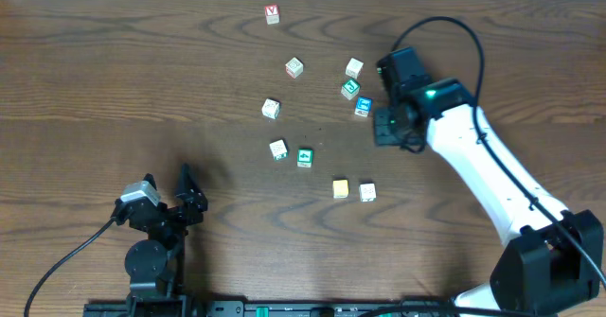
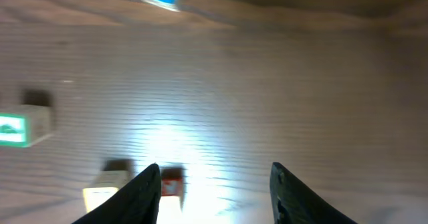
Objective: Lift 3 blocks
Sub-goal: 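Move the right arm aside and reach the left gripper forward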
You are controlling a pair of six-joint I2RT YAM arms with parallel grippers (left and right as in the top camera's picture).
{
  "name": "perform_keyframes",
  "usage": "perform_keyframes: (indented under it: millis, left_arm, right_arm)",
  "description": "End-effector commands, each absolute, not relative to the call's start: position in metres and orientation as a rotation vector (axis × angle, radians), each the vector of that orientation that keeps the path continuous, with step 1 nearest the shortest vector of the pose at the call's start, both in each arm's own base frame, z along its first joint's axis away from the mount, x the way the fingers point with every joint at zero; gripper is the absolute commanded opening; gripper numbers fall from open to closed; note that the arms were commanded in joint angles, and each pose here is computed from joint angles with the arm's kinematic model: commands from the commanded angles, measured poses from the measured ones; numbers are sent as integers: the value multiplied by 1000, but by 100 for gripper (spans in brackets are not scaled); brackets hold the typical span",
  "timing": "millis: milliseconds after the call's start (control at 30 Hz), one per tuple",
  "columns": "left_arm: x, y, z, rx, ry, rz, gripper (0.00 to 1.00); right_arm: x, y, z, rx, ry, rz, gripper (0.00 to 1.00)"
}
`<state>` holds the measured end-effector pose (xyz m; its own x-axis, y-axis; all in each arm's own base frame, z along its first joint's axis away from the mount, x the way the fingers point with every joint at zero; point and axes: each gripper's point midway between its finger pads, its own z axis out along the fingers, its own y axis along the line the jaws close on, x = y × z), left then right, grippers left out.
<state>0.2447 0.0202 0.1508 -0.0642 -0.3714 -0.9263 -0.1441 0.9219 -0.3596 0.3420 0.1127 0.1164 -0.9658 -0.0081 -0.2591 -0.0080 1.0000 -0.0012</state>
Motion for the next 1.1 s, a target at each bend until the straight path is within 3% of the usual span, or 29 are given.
perform_keyframes:
  millis: [0, 200, 333, 533, 700, 800, 1067]
  left_arm:
    - [243, 26, 133, -445, 1686, -156, 76]
    - [245, -36, 156, -215, 1723, -500, 76]
    - [251, -48, 152, -213, 1861, -530, 76]
    - [279, -115, 154, 62, 2123, -583, 76]
    - [289, -183, 130, 280, 2409, -402, 76]
    - [266, -220, 93, 428, 2537, -497, 76]
    - [271, -234, 71, 396, 2571, -502, 76]
  right_arm:
    - [343, 83, 126, 18, 2880, -49, 46]
    - [341, 57, 127, 122, 2909, -5, 45]
    - [341, 50, 129, 154, 2918, 82, 43]
    - [337, 39, 127, 181, 2939, 90, 42]
    - [338, 24, 128, 245, 2935, 105, 42]
    - [339, 24, 129, 260, 2932, 211, 42]
    - [340, 25, 129, 261, 2926, 237, 43]
